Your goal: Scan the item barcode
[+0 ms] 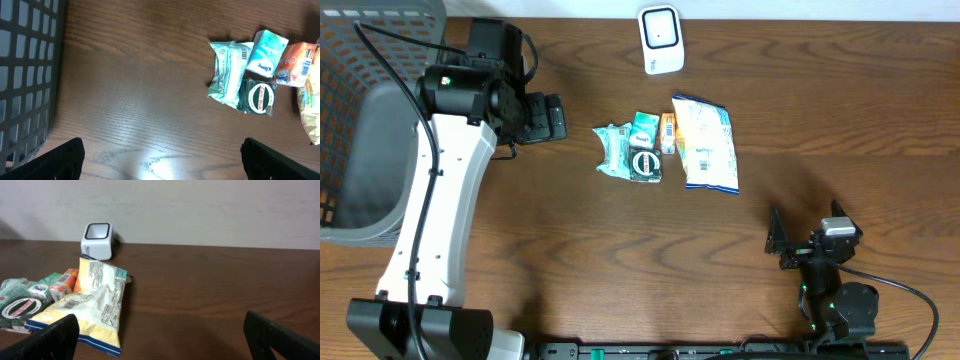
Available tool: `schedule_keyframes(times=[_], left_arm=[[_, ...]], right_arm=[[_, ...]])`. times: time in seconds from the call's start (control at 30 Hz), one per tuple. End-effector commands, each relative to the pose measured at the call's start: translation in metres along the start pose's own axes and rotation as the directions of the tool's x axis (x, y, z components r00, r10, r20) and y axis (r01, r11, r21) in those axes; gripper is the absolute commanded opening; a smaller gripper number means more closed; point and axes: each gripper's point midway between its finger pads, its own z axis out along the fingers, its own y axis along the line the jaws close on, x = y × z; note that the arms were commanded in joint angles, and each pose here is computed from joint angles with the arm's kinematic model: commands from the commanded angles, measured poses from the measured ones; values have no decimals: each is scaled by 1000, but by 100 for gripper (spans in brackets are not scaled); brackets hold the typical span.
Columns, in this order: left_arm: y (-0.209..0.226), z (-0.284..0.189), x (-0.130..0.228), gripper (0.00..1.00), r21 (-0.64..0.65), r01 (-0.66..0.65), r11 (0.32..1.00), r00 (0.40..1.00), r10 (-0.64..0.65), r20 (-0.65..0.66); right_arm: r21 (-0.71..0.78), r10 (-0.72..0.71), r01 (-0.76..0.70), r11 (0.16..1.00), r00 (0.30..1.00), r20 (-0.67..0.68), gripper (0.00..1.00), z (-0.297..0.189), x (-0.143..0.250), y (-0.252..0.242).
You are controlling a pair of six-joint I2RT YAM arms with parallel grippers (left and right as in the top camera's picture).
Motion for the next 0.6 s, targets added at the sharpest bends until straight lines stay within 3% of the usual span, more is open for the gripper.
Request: schedule_keyframes(times=[0.0, 0.5, 0.57], left_arm=[[-1, 4, 2, 98, 4, -7, 1000, 1000, 7, -21], [-1, 4, 2, 98, 4, -7, 1000, 1000, 7, -21], [-1, 4, 2, 98, 4, -7, 1000, 1000, 7, -21]], right_arm=[[0, -3, 3, 1000, 1000, 0, 99, 0, 1, -1], [-5, 2, -2, 1000, 1000, 1, 99, 0, 0, 0], [-110, 148, -148, 983, 989, -5, 99, -1, -2, 18]])
